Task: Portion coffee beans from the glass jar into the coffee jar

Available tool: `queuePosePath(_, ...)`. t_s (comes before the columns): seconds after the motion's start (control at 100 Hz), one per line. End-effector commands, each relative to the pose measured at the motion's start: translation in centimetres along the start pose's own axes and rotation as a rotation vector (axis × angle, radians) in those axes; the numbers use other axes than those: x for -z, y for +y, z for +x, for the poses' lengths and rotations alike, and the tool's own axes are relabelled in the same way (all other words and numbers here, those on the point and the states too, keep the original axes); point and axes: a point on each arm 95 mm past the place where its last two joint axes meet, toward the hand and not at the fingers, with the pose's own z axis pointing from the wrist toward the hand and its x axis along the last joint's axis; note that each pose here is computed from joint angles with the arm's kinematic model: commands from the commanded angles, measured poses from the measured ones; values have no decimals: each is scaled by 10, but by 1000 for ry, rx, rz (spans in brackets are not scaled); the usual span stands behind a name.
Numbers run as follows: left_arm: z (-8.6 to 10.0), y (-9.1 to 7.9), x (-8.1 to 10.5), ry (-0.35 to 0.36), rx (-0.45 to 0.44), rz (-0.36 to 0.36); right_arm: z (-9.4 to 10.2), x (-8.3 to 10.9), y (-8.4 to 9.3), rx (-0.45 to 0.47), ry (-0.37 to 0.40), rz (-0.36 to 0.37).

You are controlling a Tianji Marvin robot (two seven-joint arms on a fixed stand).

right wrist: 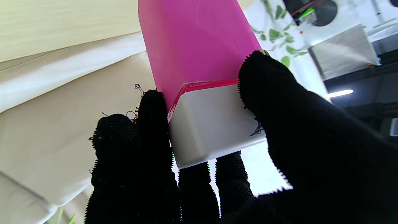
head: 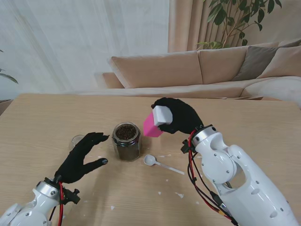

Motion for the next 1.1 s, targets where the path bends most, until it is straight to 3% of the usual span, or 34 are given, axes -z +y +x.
queuePosePath(0.0, 4, 4, -3, 21, 9, -4, 18, 1, -2, -21, 50, 20)
queuePosePath(0.35, 14, 12, -11, 76, 12, 15, 54, 11, -14, -157, 179, 120)
queuePosePath(0.56, 24, 19, -19, 88, 36, 40, 69, 14, -28, -130, 232, 142)
queuePosePath(0.8, 33, 28, -26, 65, 64, 63, 83, 13, -39, -60, 257, 110)
queuePosePath(1.09, 34, 30, -30, 31, 114, 68, 89, 10, -46, -100, 273, 93)
